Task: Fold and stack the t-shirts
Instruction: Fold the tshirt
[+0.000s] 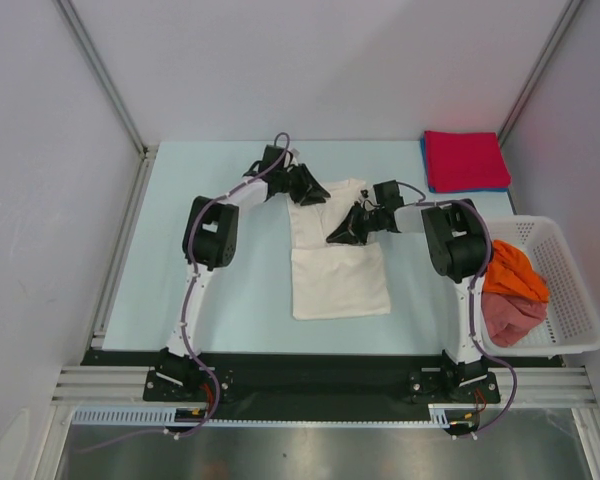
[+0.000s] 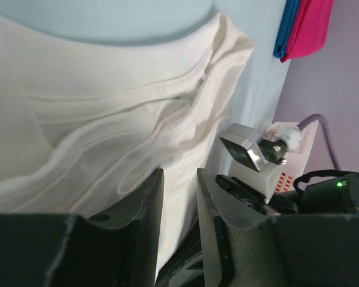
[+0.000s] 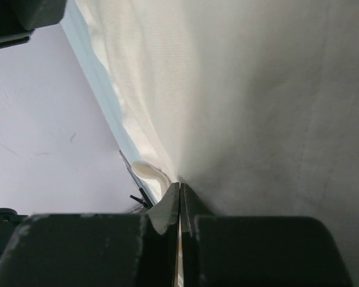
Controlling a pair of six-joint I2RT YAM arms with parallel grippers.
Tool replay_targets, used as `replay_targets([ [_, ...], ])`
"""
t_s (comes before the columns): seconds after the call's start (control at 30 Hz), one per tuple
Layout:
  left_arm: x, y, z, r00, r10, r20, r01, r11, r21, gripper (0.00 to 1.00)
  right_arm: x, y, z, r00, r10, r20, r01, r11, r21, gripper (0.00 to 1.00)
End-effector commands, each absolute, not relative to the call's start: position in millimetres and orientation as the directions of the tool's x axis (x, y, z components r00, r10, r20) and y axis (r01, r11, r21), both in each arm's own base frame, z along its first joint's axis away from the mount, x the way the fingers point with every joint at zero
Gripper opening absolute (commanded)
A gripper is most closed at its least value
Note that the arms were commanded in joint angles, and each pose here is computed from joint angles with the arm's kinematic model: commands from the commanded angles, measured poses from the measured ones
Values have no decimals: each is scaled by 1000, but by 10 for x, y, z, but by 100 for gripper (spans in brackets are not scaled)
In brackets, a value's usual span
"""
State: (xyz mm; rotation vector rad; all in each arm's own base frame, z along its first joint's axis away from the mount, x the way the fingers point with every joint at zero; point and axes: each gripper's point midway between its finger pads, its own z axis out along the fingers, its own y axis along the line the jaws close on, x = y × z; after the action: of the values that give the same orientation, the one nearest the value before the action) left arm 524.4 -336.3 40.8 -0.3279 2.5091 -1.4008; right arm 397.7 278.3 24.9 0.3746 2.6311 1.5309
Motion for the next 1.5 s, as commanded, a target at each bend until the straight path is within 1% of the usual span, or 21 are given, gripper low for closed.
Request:
replay_targets([
  [0.0, 5402, -3204, 829, -920, -325, -217, 5, 543, -839, 35, 4155, 2662, 767, -967, 250, -42, 89, 490, 867, 0],
  [0.07, 5394, -3152, 962, -916, -317, -247, 26, 566, -824, 36, 4246, 2581, 929, -964, 252, -84, 53, 494, 868, 0],
  [0.23, 5332, -3005, 1418, -890, -305, -339, 79, 629, -773, 40, 4112, 2471, 1080, -971, 210, -117, 14, 534, 845, 1],
  [0.27, 5297, -2977, 1463, -887, -295, -356, 93, 640, -762, 40, 4052, 2472, 1049, -974, 200, -107, 18, 537, 843, 1],
  [0.3, 5238, -2950, 1693, -874, -294, -387, 122, 638, -761, 41, 4004, 2489, 1042, -976, 190, -109, 11, 538, 843, 1],
  [0.47, 4834, -2772, 1769, -877, -251, -409, 144, 676, -722, 46, 3727, 2710, 802, -986, 143, -80, 5, 515, 857, 1],
  [0.6, 4435, -2647, 1845, -890, -200, -411, 174, 682, -710, 47, 3622, 2798, 556, -990, 134, -49, 23, 492, 870, 2],
  [0.73, 3745, -2503, 1800, -909, -141, -392, 196, 685, -702, 49, 3770, 2814, 350, -988, 143, -57, 19, 478, 878, 3],
  [0.77, 3611, -2493, 1766, -913, -129, -386, 197, 689, -698, 49, 3800, 2807, 247, -989, 141, -36, 38, 488, 872, 3],
  [0.8, 3465, -2492, 1721, -919, -116, -376, 198, 691, -696, 49, 3872, 2783, 239, -988, 142, -53, 23, 489, 872, 3],
  [0.83, 3221, -2444, 1521, -939, -104, -327, 164, 700, -695, 49, 3991, 2784, 286, -986, 148, -79, 3, 487, 873, 3],
  [0.9, 2937, -2438, 1589, -934, -89, -345, 196, 678, -708, 49, 4053, 2717, 150, -986, 162, -43, 45, 501, 864, 4],
  [0.93, 2730, -2372, 1390, -952, -85, -294, 157, 690, -707, 49, 4100, 2734, 146, -986, 158, -46, 39, 497, 867, 4],
  [1.0, 2460, -2264, 1303, -957, -85, -277, 142, 694, -705, 50, 4083, 2725, 40, -988, 150, -27, 54, 509, 859, 4],
  [1.17, 2155, -2128, 1299, -952, -97, -292, 146, 695, -704, 59, 4050, 2682, 211, -989, 140, -50, 28, 505, 862, 5],
  [1.23, 2090, -2110, 1288, -953, -103, -286, 138, 691, -709, 61, 4130, 2613, 533, -981, 155, -117, -21, 512, 859, 5],
  [1.33, 2053, -2125, 1226, -962, -109, -251, 110, 683, -722, 63, 4173, 2433, 934, -967, 180, -181, -46, 573, 818, 12],
  [1.37, 2039, -2138, 1207, -966, -113, -234, 97, 677, -730, 63, 4148, 2294, 944, -965, 200, -170, -9, 620, 785, 21],
  [1.4, 2060, -2160, 1207, -965, -122, -233, 94, 667, -739, 63, 4148, 2223, 1049, -959, 210, -188, -11, 636, 772, 24],
  [1.43, 2010, -2175, 1159, -973, -148, -178, 39, 655, -755, 63, 4058, 2140, 1189, -958, 218, -188, 1, 656, 755, 28],
  [1.47, 2008, -2189, 1149, -972, -168, -162, 16, 643, -765, 62, 4075, 1981, 1224, -945, 250, -212, 21, 692, 721, 37],
])
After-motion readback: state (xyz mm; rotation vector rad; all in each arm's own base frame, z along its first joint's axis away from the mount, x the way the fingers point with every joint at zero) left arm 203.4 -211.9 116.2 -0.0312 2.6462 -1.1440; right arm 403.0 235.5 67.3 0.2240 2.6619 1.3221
